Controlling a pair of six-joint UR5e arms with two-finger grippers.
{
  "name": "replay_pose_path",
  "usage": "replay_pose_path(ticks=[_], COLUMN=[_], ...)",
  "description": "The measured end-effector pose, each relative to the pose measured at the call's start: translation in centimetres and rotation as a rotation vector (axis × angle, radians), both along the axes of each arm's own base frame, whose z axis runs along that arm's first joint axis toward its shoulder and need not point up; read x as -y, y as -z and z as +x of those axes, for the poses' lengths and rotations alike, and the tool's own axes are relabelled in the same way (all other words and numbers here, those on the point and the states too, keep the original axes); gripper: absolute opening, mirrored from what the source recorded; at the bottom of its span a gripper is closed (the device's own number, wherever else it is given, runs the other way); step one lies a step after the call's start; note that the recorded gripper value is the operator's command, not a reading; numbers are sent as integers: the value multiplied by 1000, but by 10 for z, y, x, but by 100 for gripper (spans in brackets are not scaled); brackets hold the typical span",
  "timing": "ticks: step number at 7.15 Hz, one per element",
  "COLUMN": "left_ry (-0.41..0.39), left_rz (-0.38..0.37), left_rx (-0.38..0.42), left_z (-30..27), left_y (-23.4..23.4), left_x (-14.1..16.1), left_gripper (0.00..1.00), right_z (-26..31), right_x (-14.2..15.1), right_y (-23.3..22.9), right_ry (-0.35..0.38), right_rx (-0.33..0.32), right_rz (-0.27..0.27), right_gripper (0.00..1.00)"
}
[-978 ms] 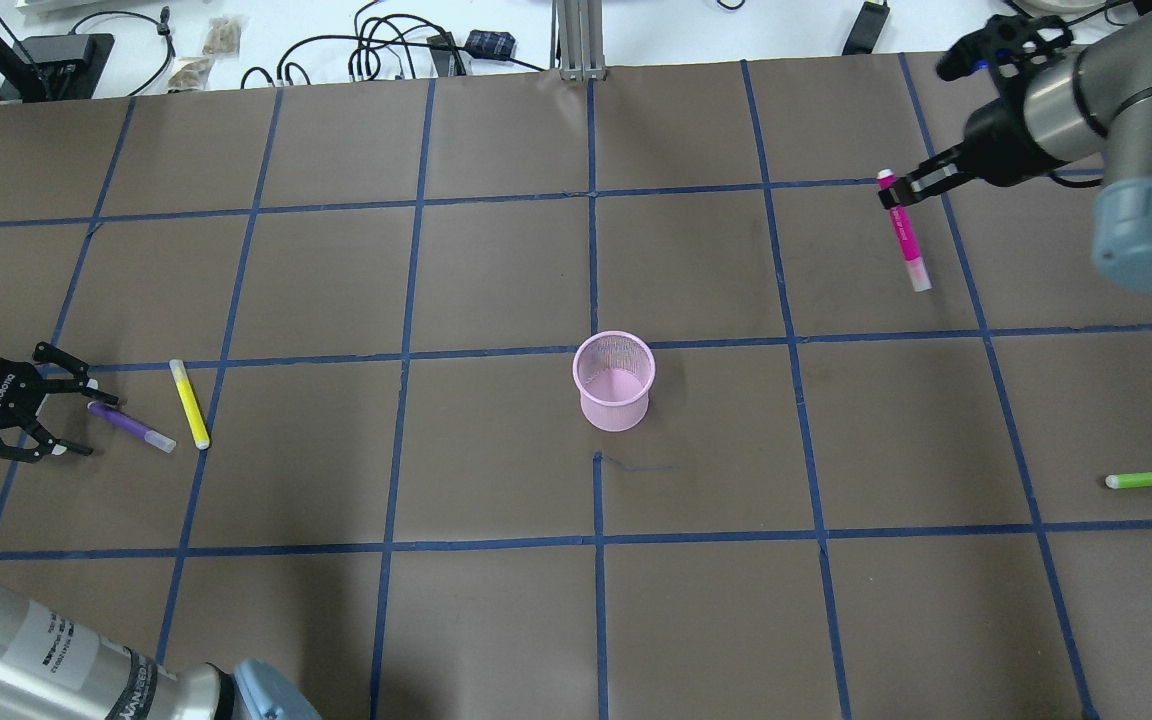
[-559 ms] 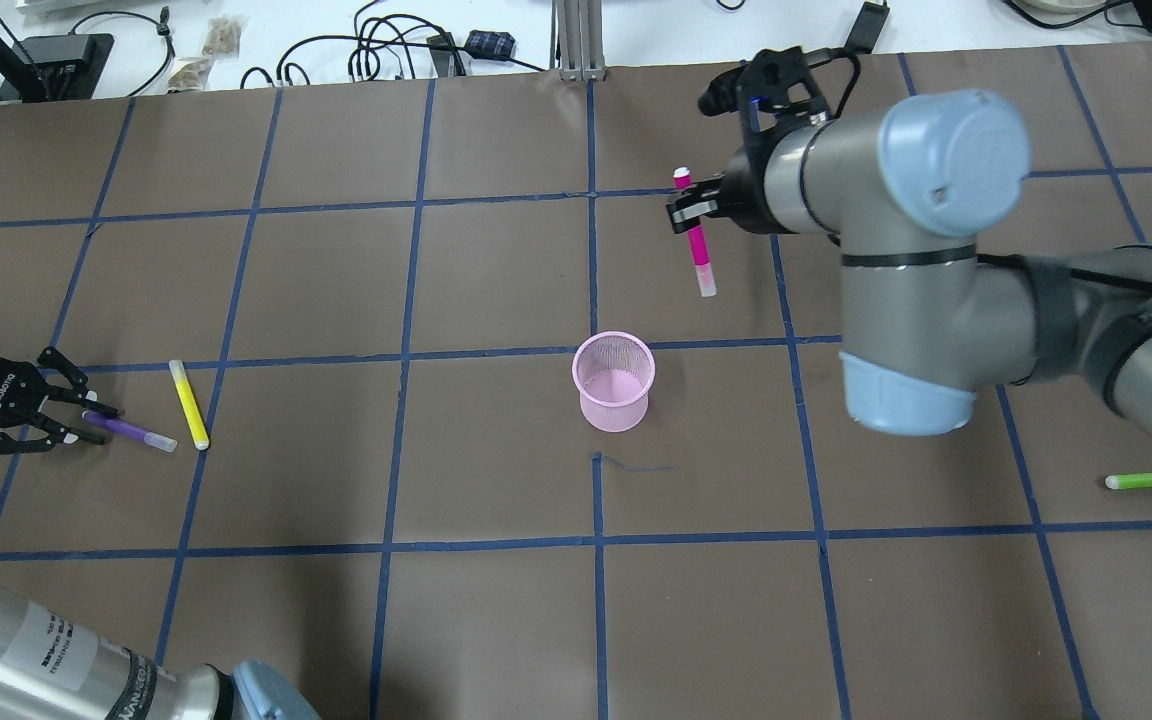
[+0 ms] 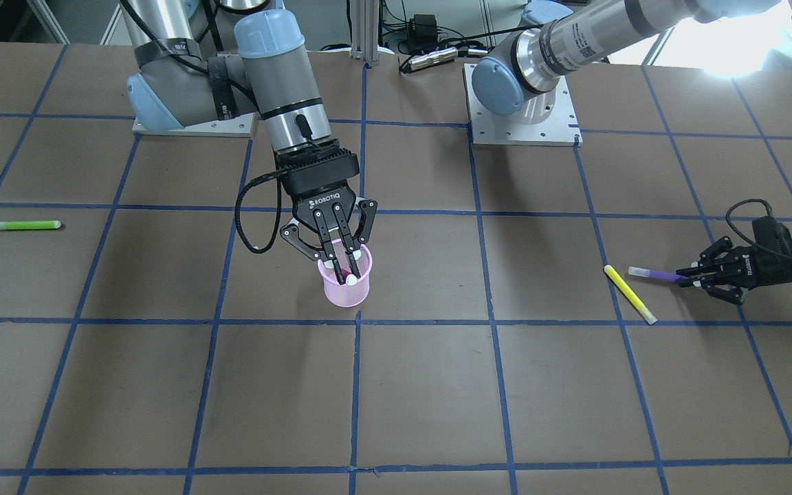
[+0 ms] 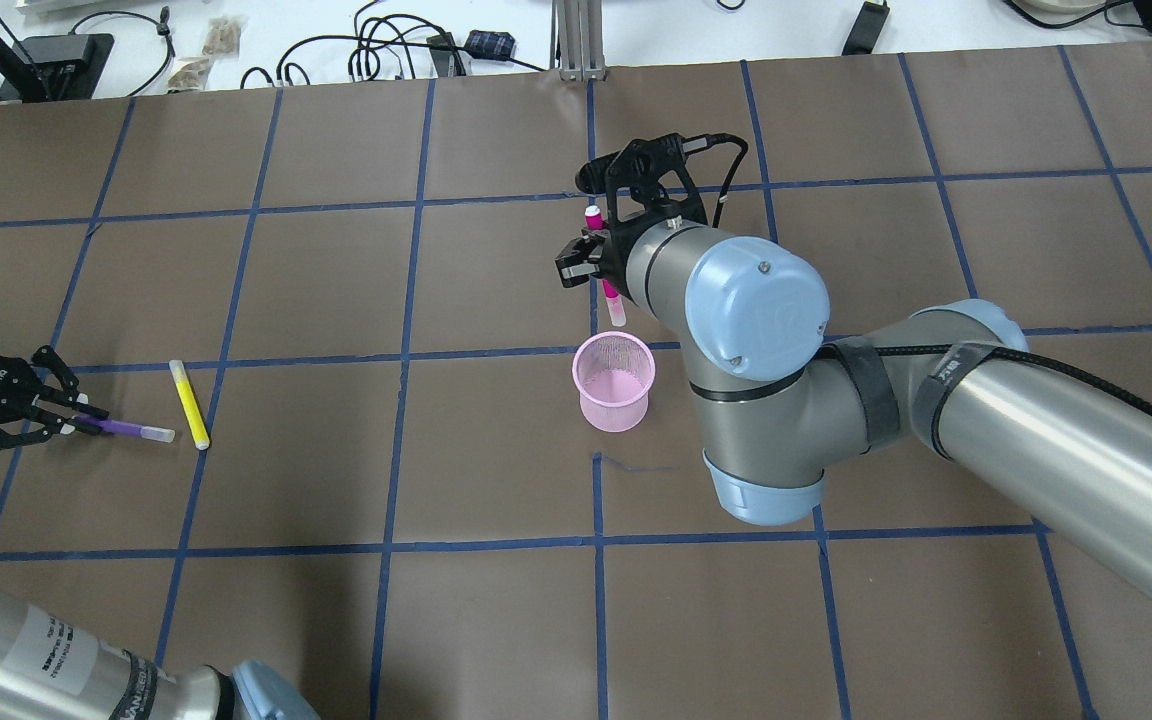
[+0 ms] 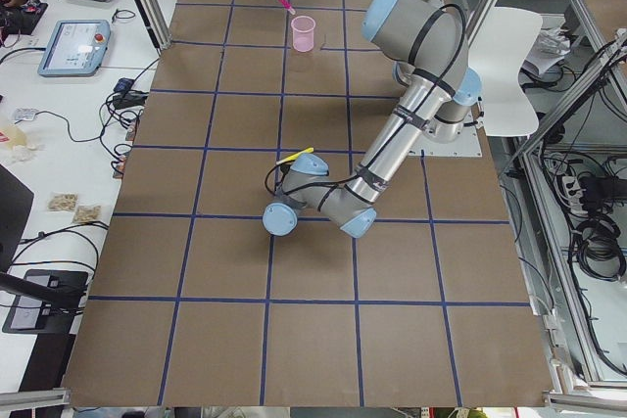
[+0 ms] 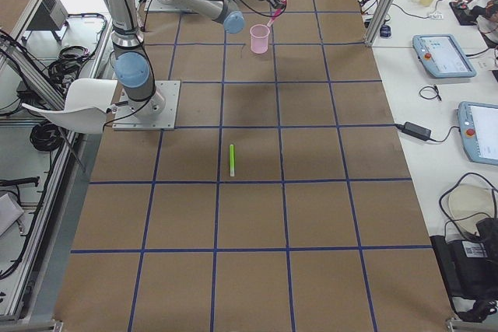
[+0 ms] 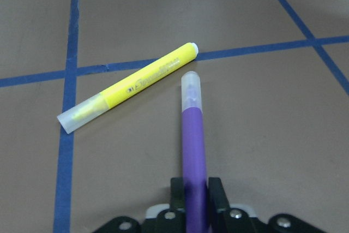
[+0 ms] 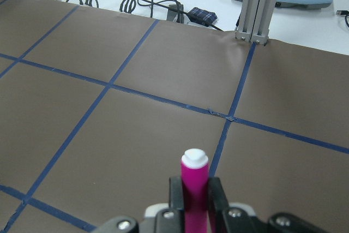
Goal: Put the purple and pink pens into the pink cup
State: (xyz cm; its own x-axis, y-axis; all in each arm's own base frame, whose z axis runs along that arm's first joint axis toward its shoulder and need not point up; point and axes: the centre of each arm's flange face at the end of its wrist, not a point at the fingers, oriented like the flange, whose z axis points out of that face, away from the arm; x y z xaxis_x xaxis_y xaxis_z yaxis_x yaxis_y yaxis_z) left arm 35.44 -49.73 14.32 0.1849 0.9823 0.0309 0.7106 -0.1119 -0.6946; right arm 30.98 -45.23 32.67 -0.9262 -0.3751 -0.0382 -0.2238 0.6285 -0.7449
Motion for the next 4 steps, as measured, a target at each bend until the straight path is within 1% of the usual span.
replay_pose_path(ticks=[2, 4], left_ry=[-27, -67], left_rz=[26, 70], left_rx=[9, 48], left_z=[-6, -32], left_y=[-34, -89], left_x=[-4, -2], left_gripper=[0, 0], right_z=[3, 3], right_x=[1, 0], right_y=[14, 30], right_ry=[5, 10], right_rx=[3, 1], right_rz=[7, 30], right_gripper=[0, 0])
